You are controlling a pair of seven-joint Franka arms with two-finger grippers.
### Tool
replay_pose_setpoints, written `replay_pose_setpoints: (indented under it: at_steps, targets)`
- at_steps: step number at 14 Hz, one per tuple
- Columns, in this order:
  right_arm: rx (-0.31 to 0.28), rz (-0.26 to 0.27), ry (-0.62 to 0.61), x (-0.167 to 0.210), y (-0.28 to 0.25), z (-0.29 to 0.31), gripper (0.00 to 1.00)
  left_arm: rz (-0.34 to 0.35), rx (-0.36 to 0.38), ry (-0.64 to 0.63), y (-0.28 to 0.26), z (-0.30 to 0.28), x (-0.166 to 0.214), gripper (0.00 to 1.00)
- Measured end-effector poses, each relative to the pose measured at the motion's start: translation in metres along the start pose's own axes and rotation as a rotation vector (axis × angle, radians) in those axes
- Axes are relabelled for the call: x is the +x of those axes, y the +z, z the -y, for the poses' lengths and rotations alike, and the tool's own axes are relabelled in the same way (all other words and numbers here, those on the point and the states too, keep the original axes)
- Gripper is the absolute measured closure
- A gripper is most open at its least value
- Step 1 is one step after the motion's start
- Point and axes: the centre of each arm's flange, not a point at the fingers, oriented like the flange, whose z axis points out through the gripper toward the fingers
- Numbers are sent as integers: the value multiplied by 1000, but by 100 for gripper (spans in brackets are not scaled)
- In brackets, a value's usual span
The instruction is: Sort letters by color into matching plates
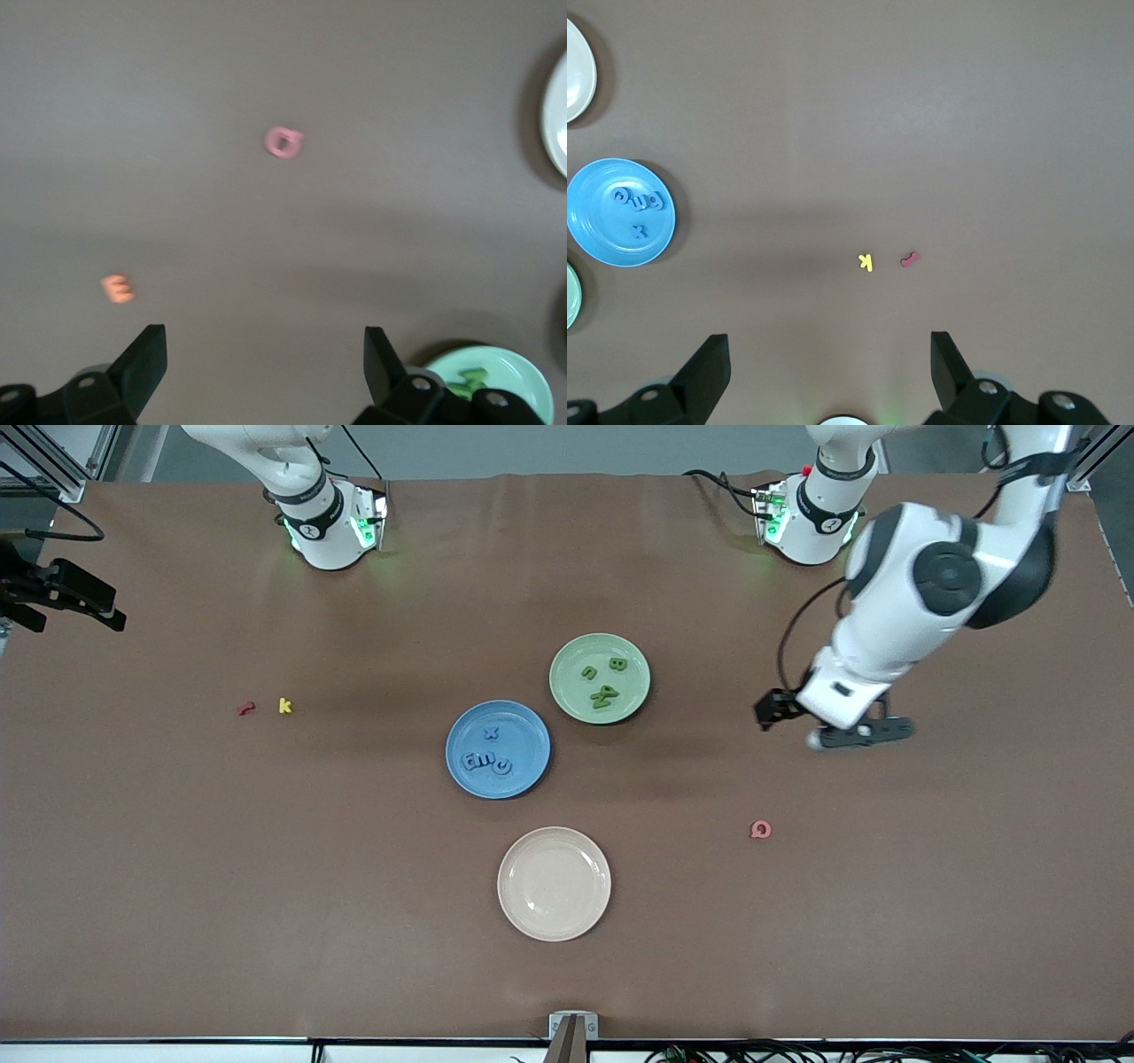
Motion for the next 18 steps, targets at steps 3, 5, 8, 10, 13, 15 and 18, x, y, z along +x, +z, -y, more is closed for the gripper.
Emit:
replay_pose_setpoints:
  at_steps: [3, 5, 8, 10, 13, 15, 18]
  targets:
    - [0, 0, 1, 0, 0, 0, 0, -26, 4, -15, -49, 60, 33, 1]
    - [1, 0, 4, 0, 0, 0, 0, -18, 11, 1, -84, 96, 46, 1]
    - [5, 0, 30, 0, 0, 0, 0, -1, 17, 39, -133, 139, 53, 1]
    - [17, 0, 47, 0, 0, 1, 0, -16, 14, 54, -153, 163, 56, 1]
    - [18, -1, 49, 0, 0, 1, 0, -45, 12, 60, -171, 173, 58, 1]
    - [18, -2, 49, 0, 0, 1, 0, -51, 13, 64, -177, 170, 56, 1]
    - [17, -10, 23, 1, -1, 0, 0, -52, 13, 70, -179, 167, 56, 1]
